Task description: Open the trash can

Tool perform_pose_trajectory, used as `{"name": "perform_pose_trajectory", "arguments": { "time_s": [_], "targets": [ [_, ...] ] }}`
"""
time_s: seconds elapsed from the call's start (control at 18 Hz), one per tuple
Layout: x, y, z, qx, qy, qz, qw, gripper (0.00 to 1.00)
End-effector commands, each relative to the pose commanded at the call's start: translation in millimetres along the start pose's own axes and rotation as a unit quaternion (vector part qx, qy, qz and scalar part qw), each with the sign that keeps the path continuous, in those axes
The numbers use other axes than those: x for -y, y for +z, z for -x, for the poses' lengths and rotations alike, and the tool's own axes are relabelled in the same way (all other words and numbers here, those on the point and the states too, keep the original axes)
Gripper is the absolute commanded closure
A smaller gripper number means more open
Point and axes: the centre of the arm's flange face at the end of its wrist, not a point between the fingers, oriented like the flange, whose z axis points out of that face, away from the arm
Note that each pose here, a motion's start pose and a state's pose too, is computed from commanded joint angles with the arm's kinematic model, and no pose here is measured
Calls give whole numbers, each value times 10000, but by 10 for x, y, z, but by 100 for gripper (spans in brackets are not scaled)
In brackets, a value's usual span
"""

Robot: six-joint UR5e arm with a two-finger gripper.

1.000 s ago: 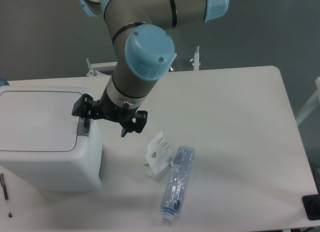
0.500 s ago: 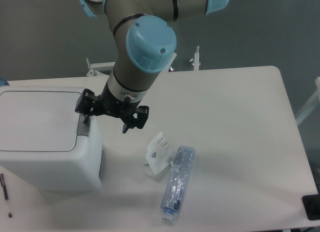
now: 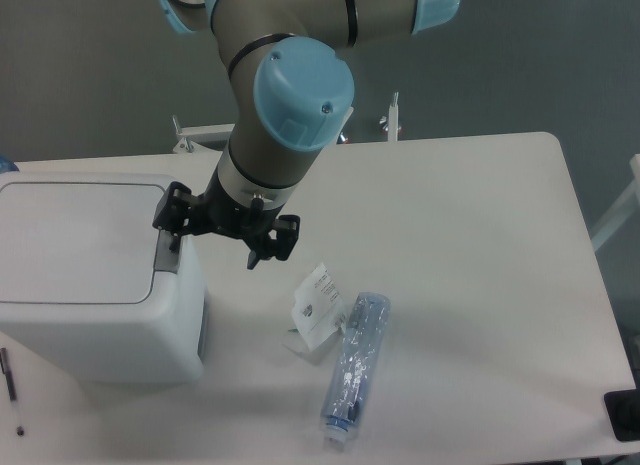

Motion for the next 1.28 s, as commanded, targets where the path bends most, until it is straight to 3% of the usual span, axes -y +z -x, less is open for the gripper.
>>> {"name": "perform_pose_trajectory", "arguments": {
  "time_s": [0.94, 1.28],
  "targets": [
    [-11, -36, -9, 12, -19, -29, 10000, 0],
    [-50, -350, 374, 172, -148, -430, 9988, 0]
  ]
}}
